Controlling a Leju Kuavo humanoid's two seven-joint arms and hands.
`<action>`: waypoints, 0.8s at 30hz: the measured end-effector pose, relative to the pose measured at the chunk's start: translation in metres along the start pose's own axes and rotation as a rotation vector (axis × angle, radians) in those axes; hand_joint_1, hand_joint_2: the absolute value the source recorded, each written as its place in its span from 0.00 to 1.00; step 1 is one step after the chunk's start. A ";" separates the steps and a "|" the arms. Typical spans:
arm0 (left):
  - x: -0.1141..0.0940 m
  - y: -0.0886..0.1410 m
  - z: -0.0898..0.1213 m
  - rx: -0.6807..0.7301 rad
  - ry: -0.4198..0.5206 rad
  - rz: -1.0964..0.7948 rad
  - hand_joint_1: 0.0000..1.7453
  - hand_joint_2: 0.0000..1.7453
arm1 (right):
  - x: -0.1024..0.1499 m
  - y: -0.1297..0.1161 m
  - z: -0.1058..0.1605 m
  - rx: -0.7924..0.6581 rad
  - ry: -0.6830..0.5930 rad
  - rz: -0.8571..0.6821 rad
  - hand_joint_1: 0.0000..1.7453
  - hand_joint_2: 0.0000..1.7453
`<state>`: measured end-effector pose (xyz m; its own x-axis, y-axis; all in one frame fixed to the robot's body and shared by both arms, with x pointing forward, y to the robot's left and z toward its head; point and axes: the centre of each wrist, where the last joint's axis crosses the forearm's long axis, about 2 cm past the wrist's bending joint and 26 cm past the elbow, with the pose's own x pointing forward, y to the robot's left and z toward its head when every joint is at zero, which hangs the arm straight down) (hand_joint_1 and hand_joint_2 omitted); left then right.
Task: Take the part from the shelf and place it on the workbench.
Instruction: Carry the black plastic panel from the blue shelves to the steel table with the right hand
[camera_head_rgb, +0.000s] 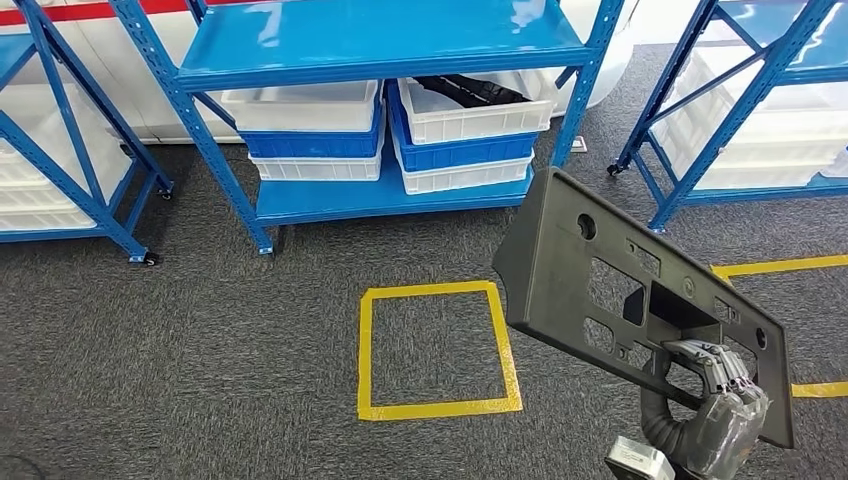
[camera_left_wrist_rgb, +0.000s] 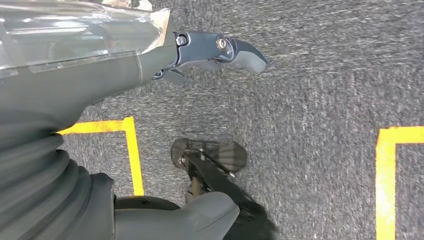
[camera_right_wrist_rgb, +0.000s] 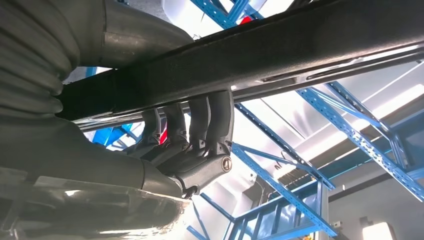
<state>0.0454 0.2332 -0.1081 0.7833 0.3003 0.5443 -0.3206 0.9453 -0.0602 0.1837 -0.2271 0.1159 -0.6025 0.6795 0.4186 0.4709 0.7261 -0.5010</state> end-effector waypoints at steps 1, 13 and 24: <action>0.000 0.000 0.000 0.001 -0.001 0.002 0.00 1.00 | 0.000 0.000 0.000 -0.001 0.001 0.000 1.00 1.00; 0.001 -0.001 0.000 0.007 -0.004 0.012 0.00 1.00 | 0.000 0.001 0.002 0.004 0.005 0.006 1.00 1.00; -0.001 0.000 0.001 0.018 -0.002 0.016 0.00 1.00 | -0.001 0.002 0.000 -0.001 0.006 0.003 1.00 1.00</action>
<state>0.0443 0.2327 -0.1081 0.7768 0.3153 0.5451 -0.3428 0.9379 -0.0539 0.1856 -0.2262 0.1144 -0.5970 0.6826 0.4215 0.4735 0.7239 -0.5017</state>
